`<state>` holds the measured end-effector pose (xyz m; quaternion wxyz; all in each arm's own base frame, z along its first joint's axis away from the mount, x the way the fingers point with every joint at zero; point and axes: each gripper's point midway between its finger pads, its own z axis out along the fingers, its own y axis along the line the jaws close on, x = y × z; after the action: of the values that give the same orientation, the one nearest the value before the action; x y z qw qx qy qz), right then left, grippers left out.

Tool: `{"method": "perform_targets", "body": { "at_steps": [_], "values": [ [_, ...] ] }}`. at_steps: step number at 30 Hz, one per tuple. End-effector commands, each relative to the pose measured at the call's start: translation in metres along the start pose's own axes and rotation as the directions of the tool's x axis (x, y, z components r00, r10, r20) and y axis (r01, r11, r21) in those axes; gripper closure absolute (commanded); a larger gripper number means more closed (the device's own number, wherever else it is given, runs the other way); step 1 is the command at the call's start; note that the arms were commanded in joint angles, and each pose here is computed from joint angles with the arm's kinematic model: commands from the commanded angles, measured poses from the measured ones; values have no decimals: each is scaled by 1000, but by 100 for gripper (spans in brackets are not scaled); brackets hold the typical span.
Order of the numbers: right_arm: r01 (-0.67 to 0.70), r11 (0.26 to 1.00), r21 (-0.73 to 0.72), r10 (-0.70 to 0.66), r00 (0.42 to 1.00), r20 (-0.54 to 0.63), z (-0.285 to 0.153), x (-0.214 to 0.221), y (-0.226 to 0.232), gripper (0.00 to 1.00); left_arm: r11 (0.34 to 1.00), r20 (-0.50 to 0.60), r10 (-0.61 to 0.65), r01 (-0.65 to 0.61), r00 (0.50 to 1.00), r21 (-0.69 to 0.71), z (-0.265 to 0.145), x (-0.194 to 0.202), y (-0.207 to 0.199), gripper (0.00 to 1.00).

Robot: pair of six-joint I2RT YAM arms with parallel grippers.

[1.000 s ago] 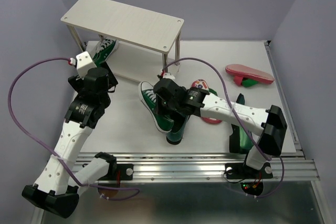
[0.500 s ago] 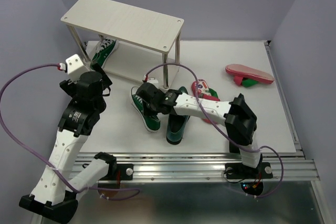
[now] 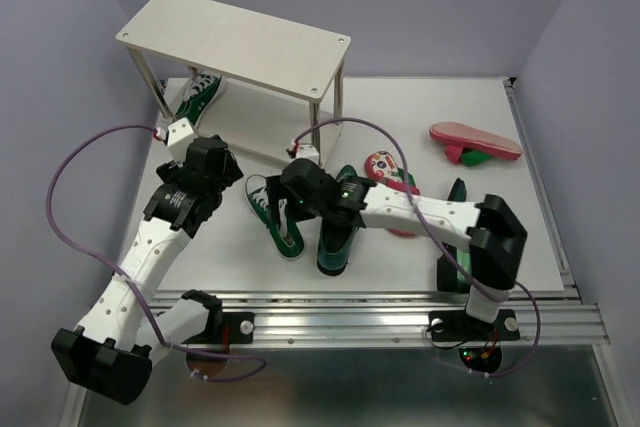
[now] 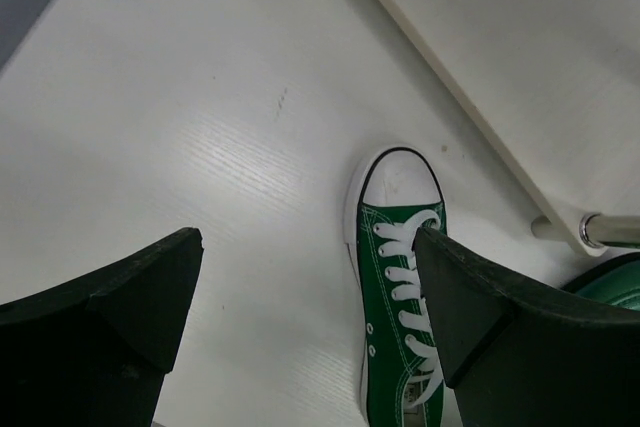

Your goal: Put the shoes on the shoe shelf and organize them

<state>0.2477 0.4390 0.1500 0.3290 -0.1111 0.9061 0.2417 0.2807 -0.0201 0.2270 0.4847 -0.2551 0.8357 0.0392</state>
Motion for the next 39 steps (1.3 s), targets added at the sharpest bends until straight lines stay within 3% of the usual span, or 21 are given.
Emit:
{"method": "perform_targets", "body": {
  "at_steps": [1, 6, 13, 20, 25, 29, 33, 34, 39],
  "values": [
    [-27, 999, 44, 17, 977, 212, -66, -43, -26, 2, 997, -57, -57, 60, 997, 40, -9, 20, -9, 2],
    [-126, 972, 199, 57, 947, 316, -112, -48, -88, 0, 997, -138, -71, 75, 988, 27, -11, 66, -20, 3],
    [-290, 911, 292, 165, 907, 386, -145, -57, -170, 0, 996, -260, -62, 75, 964, 40, -20, 125, -45, 3],
    [-302, 896, 327, 157, 902, 403, -156, -61, -192, 0, 992, -335, -63, 94, 940, 79, -27, 176, -59, 12],
    [-301, 893, 336, 155, 904, 398, -154, -58, -194, 0, 999, -382, -1, 20, 924, 45, -18, 215, -52, 22],
    [-299, 891, 342, 156, 908, 388, -151, -54, -196, 0, 999, -381, 18, -5, 924, 36, -15, 221, -52, 39],
    [-295, 890, 349, 151, 911, 384, -148, -55, -196, 0, 999, -311, 46, -40, 949, 27, -14, 201, -44, 80],
    [-293, 889, 351, 149, 912, 383, -148, -55, -196, 0, 998, -294, 54, -47, 954, 33, -14, 195, -44, 100],
    [-291, 891, 349, 148, 912, 383, -147, -58, -194, 0, 994, -185, 97, -88, 978, 57, -12, 152, -36, 100]
  ]
}}
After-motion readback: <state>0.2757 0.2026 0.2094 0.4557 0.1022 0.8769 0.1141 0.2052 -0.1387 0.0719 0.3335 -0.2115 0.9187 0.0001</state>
